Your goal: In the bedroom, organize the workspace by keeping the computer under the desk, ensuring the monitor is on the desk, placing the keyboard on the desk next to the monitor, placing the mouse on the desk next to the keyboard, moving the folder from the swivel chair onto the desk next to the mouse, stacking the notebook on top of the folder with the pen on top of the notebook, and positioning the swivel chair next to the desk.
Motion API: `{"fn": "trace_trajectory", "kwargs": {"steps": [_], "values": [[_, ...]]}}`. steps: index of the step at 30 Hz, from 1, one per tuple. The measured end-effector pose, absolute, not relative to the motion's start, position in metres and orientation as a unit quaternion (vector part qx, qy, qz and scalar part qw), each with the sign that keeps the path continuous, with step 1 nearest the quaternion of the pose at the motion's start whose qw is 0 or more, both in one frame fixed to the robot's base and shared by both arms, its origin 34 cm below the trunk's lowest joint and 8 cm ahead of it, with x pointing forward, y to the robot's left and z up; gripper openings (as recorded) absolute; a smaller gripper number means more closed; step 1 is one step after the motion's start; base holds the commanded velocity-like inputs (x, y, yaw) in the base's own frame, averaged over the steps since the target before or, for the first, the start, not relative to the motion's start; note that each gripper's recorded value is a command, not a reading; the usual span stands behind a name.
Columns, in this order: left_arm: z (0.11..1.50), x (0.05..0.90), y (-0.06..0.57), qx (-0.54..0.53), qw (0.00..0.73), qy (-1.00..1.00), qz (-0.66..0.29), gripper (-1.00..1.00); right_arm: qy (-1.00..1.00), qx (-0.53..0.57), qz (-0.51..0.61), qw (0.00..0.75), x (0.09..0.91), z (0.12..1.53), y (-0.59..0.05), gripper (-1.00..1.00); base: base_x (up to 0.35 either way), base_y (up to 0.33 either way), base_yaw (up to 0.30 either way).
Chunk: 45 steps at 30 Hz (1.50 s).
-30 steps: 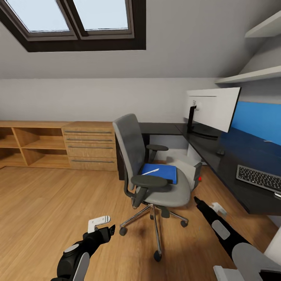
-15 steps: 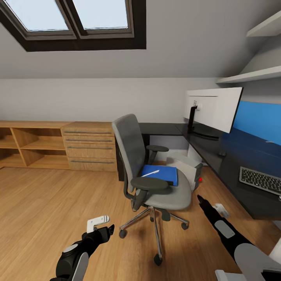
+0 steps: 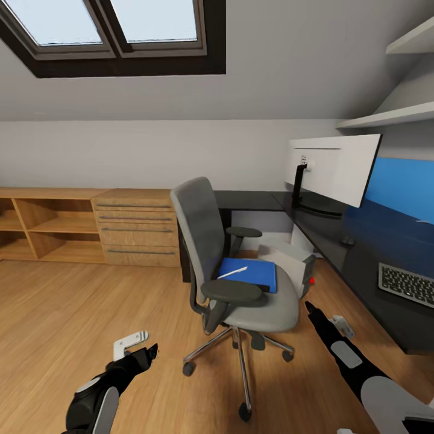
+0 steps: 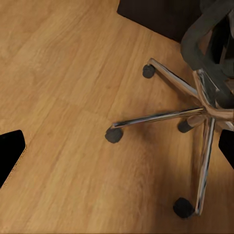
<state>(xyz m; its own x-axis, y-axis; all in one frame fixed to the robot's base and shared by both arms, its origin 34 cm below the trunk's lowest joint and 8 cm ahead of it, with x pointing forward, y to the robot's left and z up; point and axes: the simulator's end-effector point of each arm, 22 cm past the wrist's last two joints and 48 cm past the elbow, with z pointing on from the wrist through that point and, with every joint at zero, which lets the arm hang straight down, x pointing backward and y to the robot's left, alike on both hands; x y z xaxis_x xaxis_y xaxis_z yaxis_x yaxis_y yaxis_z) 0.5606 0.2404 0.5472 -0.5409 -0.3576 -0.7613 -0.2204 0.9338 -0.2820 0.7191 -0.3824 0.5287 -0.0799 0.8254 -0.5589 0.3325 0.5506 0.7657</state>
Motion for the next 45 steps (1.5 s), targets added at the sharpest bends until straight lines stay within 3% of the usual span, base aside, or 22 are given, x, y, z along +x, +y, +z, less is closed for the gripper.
{"fn": "trace_trajectory", "kwargs": {"steps": [45], "values": [[0.546,0.559,0.263,-0.187,0.451,0.870,-0.066,1.00,0.732,0.447,0.276,0.435,0.701,0.494,-0.370,1.00,0.079,0.000,0.000]]}}
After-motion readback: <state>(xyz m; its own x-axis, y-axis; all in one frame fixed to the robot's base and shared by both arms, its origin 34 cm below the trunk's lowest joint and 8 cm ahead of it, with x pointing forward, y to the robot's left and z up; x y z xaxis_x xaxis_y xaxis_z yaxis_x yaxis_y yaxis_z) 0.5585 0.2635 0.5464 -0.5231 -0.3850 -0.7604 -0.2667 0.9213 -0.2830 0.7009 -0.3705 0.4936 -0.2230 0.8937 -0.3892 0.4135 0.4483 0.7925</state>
